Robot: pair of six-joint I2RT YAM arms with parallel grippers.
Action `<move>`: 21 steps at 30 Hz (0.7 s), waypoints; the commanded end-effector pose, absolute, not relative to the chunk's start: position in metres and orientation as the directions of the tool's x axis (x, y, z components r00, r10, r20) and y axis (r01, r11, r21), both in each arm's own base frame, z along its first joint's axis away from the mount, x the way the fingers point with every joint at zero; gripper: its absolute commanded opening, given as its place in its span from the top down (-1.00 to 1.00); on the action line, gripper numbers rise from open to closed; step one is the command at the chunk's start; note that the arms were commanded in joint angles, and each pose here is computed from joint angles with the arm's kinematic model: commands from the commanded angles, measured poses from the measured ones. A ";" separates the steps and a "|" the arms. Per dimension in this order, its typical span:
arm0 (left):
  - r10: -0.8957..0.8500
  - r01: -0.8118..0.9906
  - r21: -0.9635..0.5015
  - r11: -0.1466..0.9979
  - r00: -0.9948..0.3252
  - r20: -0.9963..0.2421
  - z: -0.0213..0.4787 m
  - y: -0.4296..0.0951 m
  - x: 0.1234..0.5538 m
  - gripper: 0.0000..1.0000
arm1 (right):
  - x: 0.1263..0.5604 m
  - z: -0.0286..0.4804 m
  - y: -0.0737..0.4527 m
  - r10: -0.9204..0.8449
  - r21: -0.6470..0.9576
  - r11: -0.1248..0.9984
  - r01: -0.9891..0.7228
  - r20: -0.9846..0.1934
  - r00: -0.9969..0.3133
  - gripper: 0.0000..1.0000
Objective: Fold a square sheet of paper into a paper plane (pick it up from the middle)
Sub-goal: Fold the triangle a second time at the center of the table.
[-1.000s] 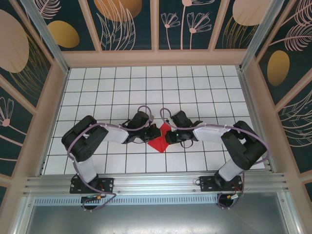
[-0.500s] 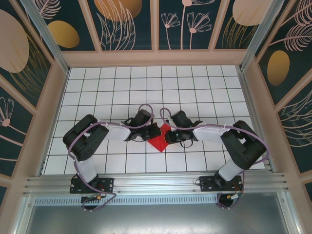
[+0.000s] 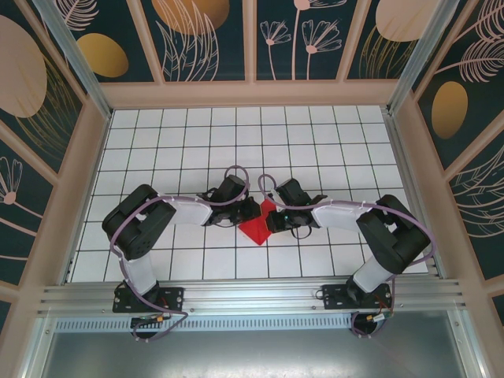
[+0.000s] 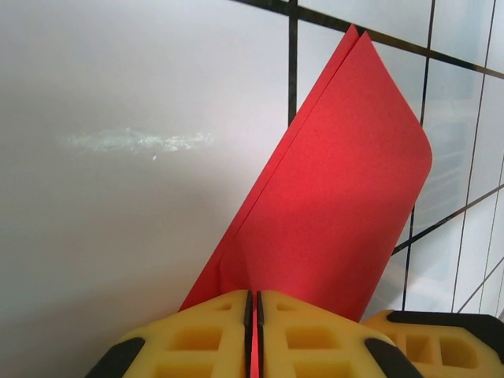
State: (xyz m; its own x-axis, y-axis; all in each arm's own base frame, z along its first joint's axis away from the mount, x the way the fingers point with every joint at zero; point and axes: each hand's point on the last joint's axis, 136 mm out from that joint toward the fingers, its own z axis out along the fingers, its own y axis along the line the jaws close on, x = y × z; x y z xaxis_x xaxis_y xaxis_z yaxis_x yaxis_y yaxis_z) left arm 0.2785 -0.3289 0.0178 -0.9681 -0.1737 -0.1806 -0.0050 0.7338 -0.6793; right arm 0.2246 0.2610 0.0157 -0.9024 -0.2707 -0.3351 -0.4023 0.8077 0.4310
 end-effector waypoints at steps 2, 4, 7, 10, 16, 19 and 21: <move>-0.192 0.005 -0.681 0.732 -0.958 -0.214 0.022 -0.332 0.292 0.71 | 0.215 -0.008 0.245 -0.292 0.382 0.843 -0.378 -0.264 -0.919 0.81; -0.196 -0.003 -0.673 0.740 -0.957 -0.212 0.017 -0.331 0.294 0.72 | 0.215 -0.008 0.245 -0.292 0.383 0.843 -0.378 -0.266 -0.919 0.81; -0.216 -0.025 -0.646 0.763 -0.952 -0.219 0.009 -0.324 0.295 0.72 | 0.215 -0.009 0.245 -0.294 0.383 0.843 -0.378 -0.261 -0.919 0.81; -0.218 -0.032 -0.633 0.774 -0.951 -0.218 0.004 -0.321 0.296 0.73 | 0.214 -0.009 0.245 -0.294 0.384 0.843 -0.377 -0.259 -0.920 0.81; -0.226 -0.058 -0.594 0.802 -0.950 -0.213 -0.007 -0.311 0.297 0.72 | 0.213 -0.009 0.244 -0.293 0.384 0.843 -0.377 -0.259 -0.920 0.81; -0.236 -0.062 -0.594 0.802 -0.946 -0.220 -0.003 -0.308 0.299 0.72 | 0.213 -0.010 0.244 -0.295 0.381 0.844 -0.377 -0.257 -0.920 0.81; -0.226 -0.045 -0.612 0.790 -0.948 -0.222 0.005 -0.312 0.299 0.71 | 0.215 -0.010 0.243 -0.288 0.379 0.848 -0.371 -0.258 -0.922 0.81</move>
